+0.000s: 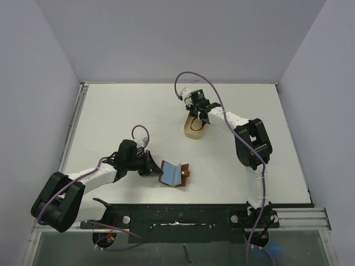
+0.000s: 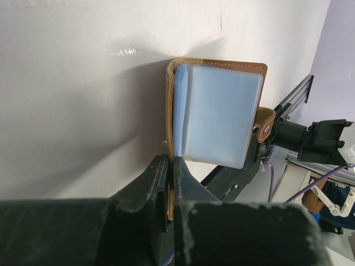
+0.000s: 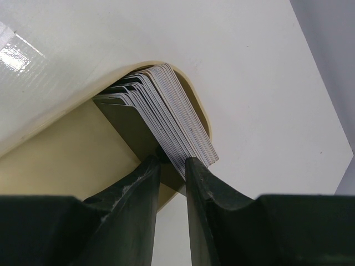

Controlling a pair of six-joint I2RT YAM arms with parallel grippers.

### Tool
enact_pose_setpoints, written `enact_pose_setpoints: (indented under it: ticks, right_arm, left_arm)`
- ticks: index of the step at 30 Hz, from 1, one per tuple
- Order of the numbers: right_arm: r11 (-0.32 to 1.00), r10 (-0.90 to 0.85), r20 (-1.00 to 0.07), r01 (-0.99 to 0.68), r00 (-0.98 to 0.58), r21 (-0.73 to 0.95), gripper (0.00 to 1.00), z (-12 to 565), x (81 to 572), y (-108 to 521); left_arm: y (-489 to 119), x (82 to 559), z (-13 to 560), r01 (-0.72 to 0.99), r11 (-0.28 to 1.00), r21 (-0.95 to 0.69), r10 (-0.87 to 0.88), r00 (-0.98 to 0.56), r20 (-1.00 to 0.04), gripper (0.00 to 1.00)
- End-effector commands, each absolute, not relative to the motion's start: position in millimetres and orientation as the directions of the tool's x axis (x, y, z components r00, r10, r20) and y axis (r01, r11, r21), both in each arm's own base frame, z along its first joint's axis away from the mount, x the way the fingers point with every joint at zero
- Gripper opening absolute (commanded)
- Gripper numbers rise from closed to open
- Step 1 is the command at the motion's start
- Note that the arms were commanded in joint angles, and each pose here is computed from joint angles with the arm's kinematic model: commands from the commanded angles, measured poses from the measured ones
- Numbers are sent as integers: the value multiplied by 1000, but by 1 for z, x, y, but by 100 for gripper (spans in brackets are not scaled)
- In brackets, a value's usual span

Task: Put the credit cards into the card holder
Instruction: Pick up the credit card from the storage box.

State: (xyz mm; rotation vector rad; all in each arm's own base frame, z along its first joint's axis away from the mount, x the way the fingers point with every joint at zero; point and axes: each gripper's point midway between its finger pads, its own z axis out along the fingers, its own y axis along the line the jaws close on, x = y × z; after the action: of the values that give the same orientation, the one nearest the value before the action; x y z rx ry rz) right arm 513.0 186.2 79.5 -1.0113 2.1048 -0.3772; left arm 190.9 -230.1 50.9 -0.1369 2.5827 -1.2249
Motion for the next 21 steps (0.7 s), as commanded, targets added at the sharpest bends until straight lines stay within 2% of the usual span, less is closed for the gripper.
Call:
enact_pose_setpoints:
  ticks: [1,18,21]
  right_arm:
    - [684,-726,-599,-443,-336,-580,25,142,530,189]
    - [682,-727,-605,-435,-325,-588,27,154,532,189]
    - [677,-731,-603,-449,-319,-584,24,153,532,191]
  left_arm:
    - [-236,199,66,83,593,-801,-207,-945,-252,0]
    - [-237,199,65,82,590,-804,-209,-946,-249,0]
    - [-237,200,65,83,589,-804,-207,-946,-249,0]
